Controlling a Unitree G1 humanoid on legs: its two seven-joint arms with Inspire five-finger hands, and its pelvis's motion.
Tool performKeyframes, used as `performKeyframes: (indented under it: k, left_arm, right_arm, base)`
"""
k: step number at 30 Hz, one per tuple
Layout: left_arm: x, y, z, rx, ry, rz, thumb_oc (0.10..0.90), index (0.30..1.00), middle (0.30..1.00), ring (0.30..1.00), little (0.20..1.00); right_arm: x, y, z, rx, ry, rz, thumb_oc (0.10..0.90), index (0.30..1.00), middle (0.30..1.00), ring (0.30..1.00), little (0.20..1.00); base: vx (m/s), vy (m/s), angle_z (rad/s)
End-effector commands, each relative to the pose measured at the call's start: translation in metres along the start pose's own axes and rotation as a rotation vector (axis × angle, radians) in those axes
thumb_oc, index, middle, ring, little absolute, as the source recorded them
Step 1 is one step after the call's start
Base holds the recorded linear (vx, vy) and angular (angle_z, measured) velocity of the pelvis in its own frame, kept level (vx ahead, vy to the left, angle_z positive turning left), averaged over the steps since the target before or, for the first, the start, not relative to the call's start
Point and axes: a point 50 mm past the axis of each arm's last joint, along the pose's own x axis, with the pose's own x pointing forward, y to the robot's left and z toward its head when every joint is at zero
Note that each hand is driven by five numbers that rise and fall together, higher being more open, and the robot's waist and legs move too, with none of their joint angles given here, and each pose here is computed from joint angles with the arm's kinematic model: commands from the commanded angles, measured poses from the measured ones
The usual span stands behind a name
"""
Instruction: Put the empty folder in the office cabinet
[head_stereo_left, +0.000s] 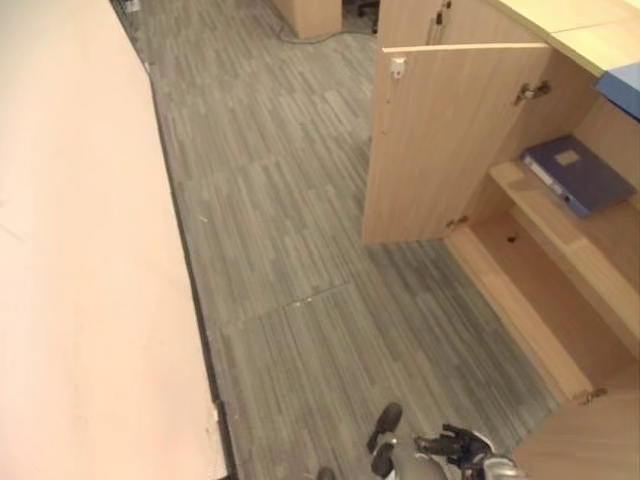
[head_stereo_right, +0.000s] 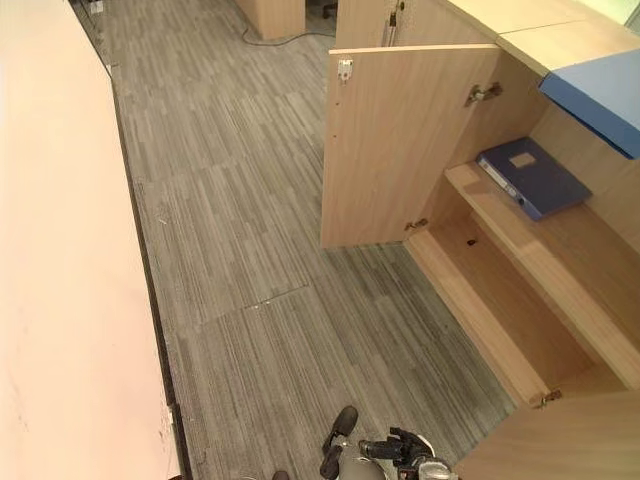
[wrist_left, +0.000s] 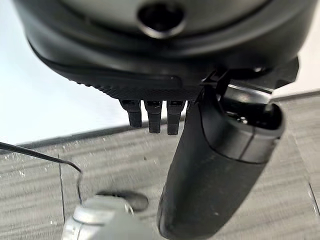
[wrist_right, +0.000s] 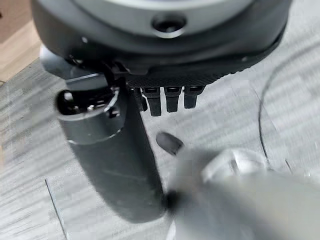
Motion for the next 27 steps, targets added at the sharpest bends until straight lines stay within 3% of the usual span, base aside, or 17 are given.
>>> performKeyframes:
  k: [1, 18, 27]
  left_arm:
    - [0.001, 0.009, 0.008, 0.018, -0.030, 0.029, 0.800, 0.900, 0.900, 0.900, 0.900]
    - [0.003, 0.003, 0.043, 0.067, -0.125, 0.014, 0.800, 0.900, 0.900, 0.900, 0.900]
    - [0.003, 0.011, 0.037, 0.066, -0.116, 0.046, 0.800, 0.900, 0.900, 0.900, 0.900]
  right_arm:
    - [-0.004, -0.013, -0.024, 0.039, 0.077, -0.047, 0.800, 0.900, 0.900, 0.900, 0.900]
    - [-0.011, -0.030, -0.047, 0.147, 0.152, -0.113, 0.800, 0.900, 0.900, 0.900, 0.900]
    - [-0.008, -0.031, -0.034, 0.131, 0.119, -0.114, 0.800, 0.900, 0.900, 0.900, 0.900]
  base:
    - [0.05, -0.014, 0.32]
    - [0.14, -0.101, 0.14]
    - [0.12, -0.161, -0.65]
